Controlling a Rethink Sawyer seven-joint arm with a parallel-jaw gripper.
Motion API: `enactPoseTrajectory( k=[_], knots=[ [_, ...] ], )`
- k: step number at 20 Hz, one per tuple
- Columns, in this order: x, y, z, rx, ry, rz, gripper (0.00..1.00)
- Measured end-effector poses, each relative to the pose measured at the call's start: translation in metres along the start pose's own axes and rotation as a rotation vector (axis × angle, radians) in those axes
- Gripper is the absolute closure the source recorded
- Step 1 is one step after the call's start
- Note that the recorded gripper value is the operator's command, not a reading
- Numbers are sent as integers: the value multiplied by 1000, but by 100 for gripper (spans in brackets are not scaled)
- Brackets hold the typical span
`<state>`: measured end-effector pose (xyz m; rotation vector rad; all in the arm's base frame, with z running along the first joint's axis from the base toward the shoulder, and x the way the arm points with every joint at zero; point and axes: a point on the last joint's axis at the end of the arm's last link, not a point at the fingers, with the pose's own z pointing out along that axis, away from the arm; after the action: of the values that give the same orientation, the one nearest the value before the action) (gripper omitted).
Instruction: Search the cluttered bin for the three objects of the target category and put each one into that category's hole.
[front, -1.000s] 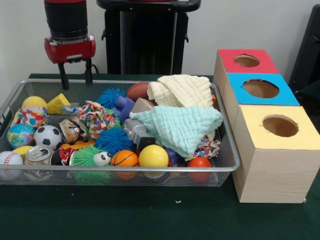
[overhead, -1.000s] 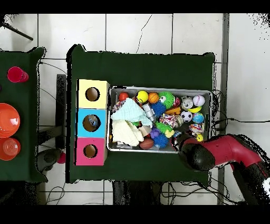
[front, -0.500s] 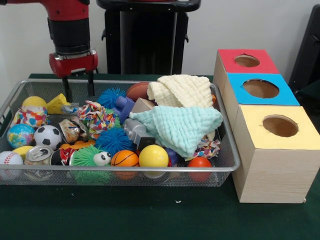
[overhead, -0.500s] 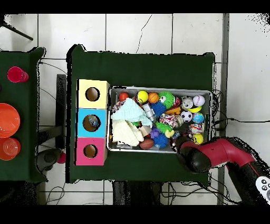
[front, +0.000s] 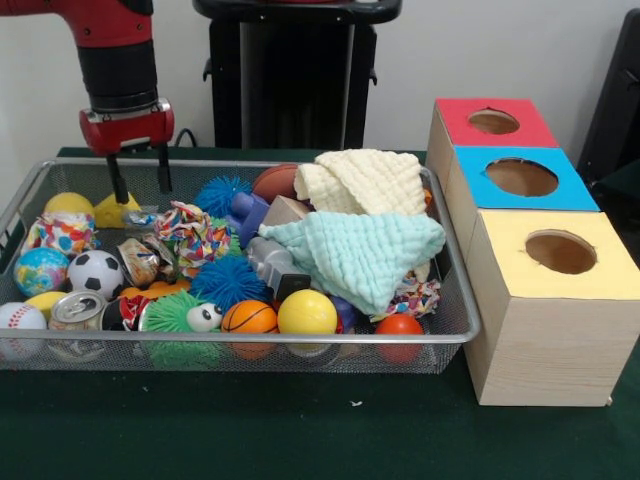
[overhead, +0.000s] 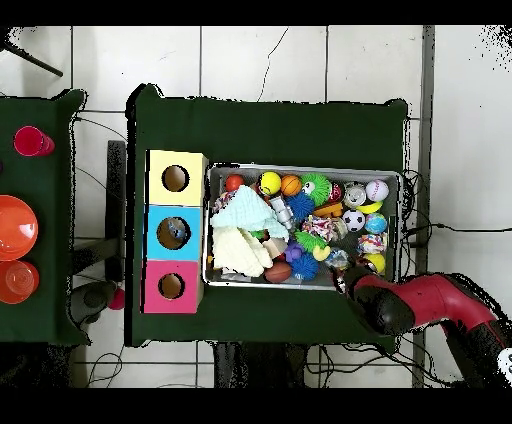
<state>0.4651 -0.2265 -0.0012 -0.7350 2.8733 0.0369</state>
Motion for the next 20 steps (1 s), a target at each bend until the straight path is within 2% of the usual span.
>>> enactPoseTrajectory(
  k=[4, 12, 20],
  knots=[
    [5, -1, 3, -7, -2, 9, 0],
    [10, 13, 26, -53, -2, 24, 0],
    [13, 16, 33, -45, -23, 18, 0]
  ],
)
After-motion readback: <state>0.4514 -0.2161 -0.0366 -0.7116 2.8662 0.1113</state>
